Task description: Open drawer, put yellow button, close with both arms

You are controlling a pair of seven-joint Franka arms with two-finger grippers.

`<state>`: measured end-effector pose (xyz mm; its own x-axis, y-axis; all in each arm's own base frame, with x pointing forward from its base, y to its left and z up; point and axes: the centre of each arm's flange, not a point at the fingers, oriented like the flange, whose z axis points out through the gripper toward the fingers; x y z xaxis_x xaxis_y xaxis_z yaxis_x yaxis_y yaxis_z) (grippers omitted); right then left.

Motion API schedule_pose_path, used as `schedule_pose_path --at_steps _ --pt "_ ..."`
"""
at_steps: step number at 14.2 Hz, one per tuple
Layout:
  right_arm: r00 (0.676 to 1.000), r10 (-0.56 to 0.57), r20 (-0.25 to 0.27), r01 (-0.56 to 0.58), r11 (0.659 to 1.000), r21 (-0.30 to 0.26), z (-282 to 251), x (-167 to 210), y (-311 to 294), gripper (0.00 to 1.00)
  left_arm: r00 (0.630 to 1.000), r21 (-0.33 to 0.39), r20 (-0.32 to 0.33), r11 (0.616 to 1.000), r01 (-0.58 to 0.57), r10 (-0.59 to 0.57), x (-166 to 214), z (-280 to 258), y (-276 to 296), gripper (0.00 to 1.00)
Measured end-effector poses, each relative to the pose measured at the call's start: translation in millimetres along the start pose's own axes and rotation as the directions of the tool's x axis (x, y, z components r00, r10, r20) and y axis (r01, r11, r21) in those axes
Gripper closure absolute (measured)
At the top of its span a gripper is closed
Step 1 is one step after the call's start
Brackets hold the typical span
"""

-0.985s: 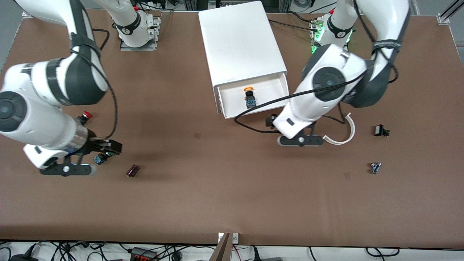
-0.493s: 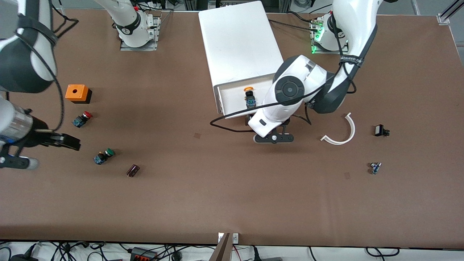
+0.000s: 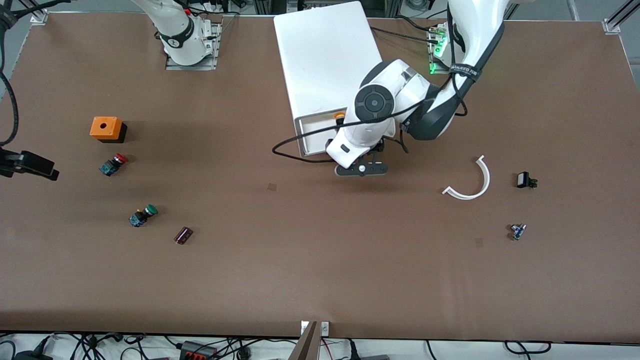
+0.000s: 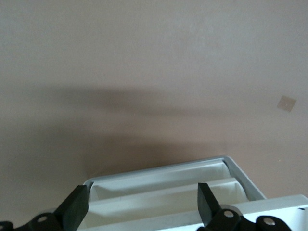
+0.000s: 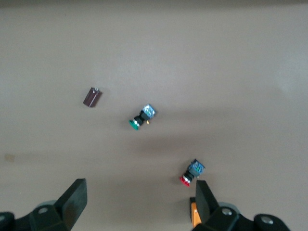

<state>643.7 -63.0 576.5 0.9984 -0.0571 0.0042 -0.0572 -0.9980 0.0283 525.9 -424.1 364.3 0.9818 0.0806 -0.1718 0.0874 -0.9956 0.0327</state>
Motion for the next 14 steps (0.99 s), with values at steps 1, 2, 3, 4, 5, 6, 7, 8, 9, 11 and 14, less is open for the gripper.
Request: schedule_pose_path --at_steps 1,2,3,4,5,6,7,8,9,11,14 --pt "1.0 -0.003 0.013 0.003 1.0 0.003 -1.0 -3.6 -1.9 0.0 1.0 0.003 0.005 1.0 0.005 -0.005 -5.3 0.9 0.0 0.0" --pt "1.0 -0.008 0.018 0.008 1.0 0.005 -1.5 -5.9 -4.6 0.0 1.0 -0.003 0.019 1.0 0.013 -0.013 -9.7 2.2 0.1 0.0" --pt "1.0 -0.013 0.021 0.012 1.0 0.007 -1.5 -8.1 -7.0 0.0 0.999 -0.012 0.037 1.0 0.02 -0.019 -13.6 4.1 0.6 0.0" --pt "1.0 -0.017 0.023 0.016 1.0 0.009 -1.6 -11.3 -9.2 0.0 0.998 -0.016 0.052 1.0 0.024 -0.023 -17.5 6.4 0.9 0.0" --pt "1.0 -0.021 0.023 0.02 1.0 0.01 -1.5 -15.2 -11.3 0.0 0.998 -0.016 0.06 1.0 0.025 -0.024 -21.3 8.1 0.7 0.0" --pt "1.0 -0.024 0.02 0.024 1.0 0.01 -1.0 -20.6 -12.5 0.0 0.998 -0.011 0.065 1.0 0.024 -0.023 -24.9 10.2 -0.2 0.0" --pt "1.0 -0.025 0.012 0.025 1.0 0.008 0.3 -27.4 -12.3 0.0 0.997 -0.008 0.068 1.0 0.022 -0.022 -28.5 12.0 -0.5 0.0" --pt "1.0 -0.025 0.002 0.025 1.0 0.009 2.4 -35.2 -11.5 0.0 0.997 -0.007 0.073 1.0 0.019 -0.019 -32.8 13.3 0.7 0.0" --pt "1.0 -0.025 -0.004 0.025 1.0 0.011 4.6 -44.5 -10.7 0.0 0.997 -0.005 0.077 1.0 0.021 -0.02 -37.9 14.2 3.0 0.0" --pt "1.0 -0.025 -0.005 0.025 1.0 0.016 4.7 -61.7 -10.0 0.0 0.996 0.0 0.083 1.0 0.026 -0.026 -47.7 15.7 7.2 0.0" --pt "1.0 -0.027 -0.014 0.028 0.999 0.018 1.4 -68.3 -10.8 0.0 0.996 0.006 0.089 1.0 0.025 -0.025 -52.3 19.4 8.6 0.0"
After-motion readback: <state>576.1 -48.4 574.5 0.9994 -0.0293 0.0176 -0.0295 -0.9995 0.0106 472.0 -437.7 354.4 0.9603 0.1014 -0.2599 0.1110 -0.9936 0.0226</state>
